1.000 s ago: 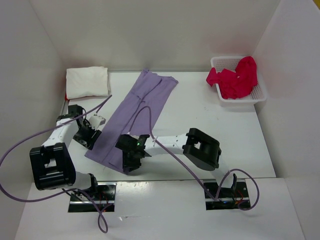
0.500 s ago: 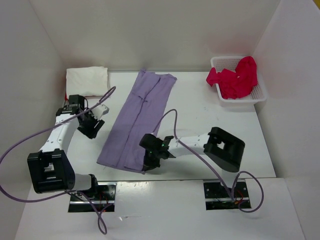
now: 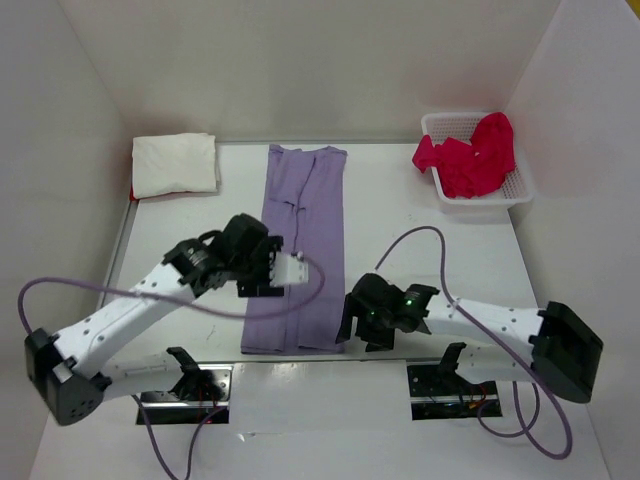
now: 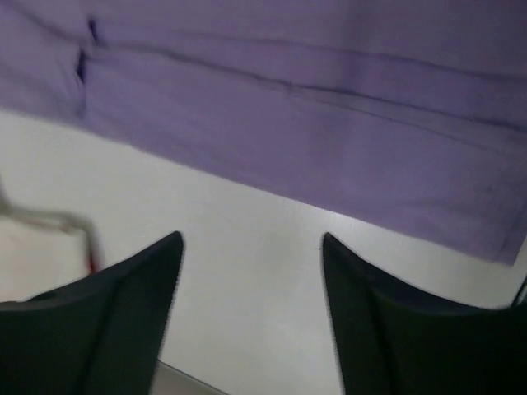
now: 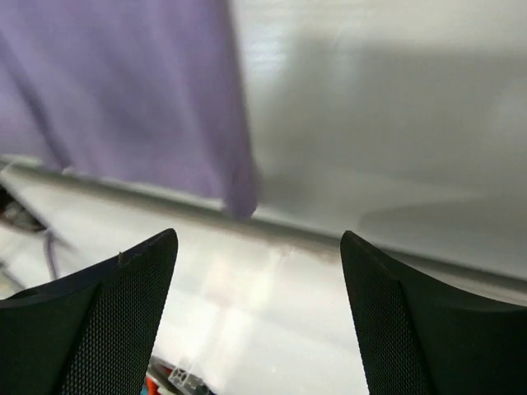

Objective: Fold and stack the t-shirts
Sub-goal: Rotate the tshirt 90 degrees

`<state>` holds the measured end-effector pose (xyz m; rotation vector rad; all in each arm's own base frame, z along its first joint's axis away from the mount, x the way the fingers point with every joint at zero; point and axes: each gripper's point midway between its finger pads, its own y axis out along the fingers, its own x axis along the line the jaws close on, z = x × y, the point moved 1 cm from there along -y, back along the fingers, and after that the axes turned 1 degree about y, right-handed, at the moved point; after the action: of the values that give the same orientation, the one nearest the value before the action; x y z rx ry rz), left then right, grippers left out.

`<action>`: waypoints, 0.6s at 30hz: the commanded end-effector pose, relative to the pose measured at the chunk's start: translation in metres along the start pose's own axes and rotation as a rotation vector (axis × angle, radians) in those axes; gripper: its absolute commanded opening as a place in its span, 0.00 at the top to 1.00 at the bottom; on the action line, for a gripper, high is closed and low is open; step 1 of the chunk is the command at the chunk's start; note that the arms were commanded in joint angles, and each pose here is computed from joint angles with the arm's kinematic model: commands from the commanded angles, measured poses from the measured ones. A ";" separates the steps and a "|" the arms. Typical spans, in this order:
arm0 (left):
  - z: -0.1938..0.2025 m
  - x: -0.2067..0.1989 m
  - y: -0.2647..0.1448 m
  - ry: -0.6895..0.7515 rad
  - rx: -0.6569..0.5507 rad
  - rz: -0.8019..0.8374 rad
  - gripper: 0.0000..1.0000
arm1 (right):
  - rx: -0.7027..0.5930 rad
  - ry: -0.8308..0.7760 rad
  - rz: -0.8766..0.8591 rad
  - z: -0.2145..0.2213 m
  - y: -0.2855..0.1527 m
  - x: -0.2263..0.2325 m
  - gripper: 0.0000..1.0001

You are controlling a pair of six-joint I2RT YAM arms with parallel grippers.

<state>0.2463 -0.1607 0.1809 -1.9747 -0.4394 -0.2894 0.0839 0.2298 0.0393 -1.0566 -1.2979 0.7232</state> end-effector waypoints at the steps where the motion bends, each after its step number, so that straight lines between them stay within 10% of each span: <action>1: 0.017 -0.043 -0.021 0.348 0.028 0.067 0.16 | -0.046 -0.025 -0.040 -0.004 -0.025 0.001 0.15; 12: 0.059 -0.129 -0.002 1.093 -0.126 0.348 0.02 | -0.099 0.023 -0.078 -0.013 -0.030 0.006 0.15; 18: 0.070 -0.157 0.004 1.452 -0.293 0.155 0.22 | -0.109 -0.018 -0.053 -0.025 -0.018 0.020 0.15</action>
<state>0.1196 -0.1129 0.0933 -1.6184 0.5414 -1.3225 0.0886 0.2205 0.0538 -1.0937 -1.3258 0.6881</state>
